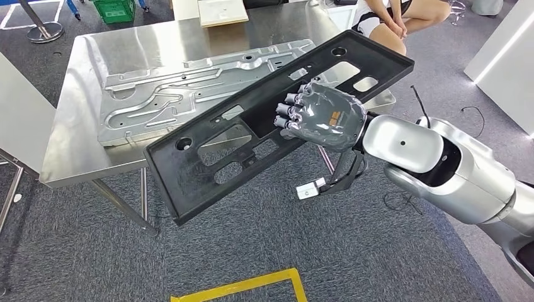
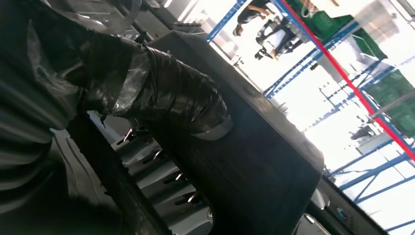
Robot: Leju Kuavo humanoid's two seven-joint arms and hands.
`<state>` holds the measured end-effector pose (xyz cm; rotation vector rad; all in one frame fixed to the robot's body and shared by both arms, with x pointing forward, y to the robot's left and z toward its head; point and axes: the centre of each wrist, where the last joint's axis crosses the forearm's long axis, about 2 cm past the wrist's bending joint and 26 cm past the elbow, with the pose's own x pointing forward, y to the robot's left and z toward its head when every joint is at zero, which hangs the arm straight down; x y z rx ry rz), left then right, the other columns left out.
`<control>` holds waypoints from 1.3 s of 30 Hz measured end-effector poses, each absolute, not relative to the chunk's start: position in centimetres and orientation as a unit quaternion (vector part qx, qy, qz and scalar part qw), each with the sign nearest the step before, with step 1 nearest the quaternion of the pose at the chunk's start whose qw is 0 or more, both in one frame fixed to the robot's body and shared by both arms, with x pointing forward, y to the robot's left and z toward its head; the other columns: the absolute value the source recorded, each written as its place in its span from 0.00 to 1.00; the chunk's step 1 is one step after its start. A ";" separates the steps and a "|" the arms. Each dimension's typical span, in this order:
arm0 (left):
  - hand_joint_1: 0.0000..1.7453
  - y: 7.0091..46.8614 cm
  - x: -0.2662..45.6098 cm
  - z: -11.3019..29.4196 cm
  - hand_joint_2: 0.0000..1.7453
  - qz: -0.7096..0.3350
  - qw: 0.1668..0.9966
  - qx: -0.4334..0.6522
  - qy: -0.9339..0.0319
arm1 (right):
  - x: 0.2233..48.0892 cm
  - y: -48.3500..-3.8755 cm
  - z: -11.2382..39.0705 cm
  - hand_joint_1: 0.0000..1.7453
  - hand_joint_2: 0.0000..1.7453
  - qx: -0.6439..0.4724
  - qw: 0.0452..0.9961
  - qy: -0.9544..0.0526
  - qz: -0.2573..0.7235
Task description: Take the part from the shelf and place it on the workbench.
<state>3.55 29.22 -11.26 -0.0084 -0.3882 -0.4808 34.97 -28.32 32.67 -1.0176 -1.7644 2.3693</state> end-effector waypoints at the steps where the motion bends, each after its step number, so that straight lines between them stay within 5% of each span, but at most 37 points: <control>1: 0.00 29.2 3.5 -11.3 1.00 -0.237 0.953 -0.004 -0.190 | 34.9 -28.3 32.5 1.00 1.00 -0.324 0.009 -0.564 0.759; 39: 0.00 29.5 3.5 -11.3 1.00 -0.241 0.953 0.000 -0.182 | 34.9 -27.7 31.7 1.00 1.00 -0.303 0.013 -0.570 0.764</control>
